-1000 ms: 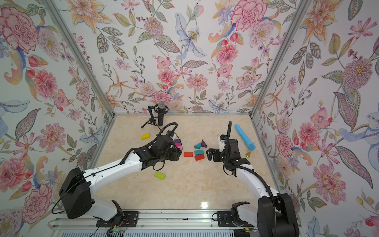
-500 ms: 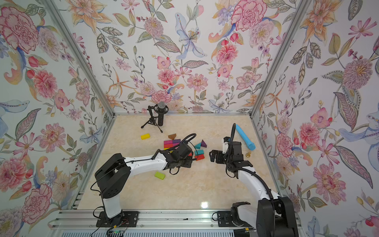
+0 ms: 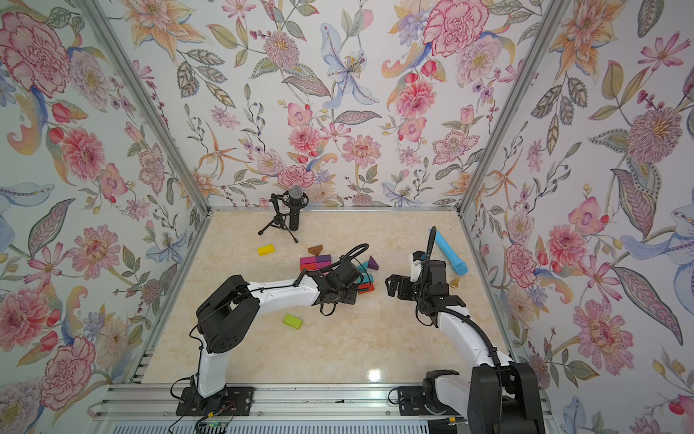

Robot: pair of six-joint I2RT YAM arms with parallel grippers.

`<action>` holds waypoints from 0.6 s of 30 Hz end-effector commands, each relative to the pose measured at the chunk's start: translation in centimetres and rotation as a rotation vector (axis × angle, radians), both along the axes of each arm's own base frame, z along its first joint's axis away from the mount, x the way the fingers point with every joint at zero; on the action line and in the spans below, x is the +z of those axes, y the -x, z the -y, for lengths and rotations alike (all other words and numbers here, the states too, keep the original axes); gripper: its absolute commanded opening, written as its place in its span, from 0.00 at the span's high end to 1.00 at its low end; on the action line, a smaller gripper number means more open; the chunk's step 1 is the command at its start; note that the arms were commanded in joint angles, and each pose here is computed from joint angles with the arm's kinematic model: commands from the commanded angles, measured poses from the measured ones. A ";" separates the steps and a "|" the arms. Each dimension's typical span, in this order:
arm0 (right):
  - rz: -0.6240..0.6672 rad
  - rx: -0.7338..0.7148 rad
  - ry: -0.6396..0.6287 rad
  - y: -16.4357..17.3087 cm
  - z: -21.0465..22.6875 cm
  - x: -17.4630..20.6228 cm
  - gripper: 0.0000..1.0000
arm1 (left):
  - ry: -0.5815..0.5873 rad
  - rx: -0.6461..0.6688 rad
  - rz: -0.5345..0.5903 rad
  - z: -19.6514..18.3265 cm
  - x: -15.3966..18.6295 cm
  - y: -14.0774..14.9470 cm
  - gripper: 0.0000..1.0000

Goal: Assemble a piece of candy with building blocks
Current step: Place the building block at the center of the board.

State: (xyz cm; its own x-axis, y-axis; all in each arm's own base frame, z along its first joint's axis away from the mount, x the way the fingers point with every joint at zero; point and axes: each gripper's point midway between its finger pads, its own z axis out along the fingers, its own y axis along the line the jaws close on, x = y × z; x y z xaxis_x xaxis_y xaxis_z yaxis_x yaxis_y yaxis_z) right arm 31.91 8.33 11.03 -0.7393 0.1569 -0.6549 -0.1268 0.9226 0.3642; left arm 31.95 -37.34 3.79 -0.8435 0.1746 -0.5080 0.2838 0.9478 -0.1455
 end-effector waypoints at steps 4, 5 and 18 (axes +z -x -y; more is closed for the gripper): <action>0.026 0.009 -0.014 0.0 -0.1 0.2 0.00 | -0.063 0.011 -0.006 -0.7 -1.4 0.3 0.62; 0.029 0.005 -0.018 0.0 -0.1 0.2 0.00 | -0.066 0.012 -0.010 -0.8 -1.7 0.3 0.61; 0.050 -0.002 -0.030 0.3 -0.1 0.9 0.00 | 0.011 -0.019 -0.009 0.5 -0.5 0.6 0.26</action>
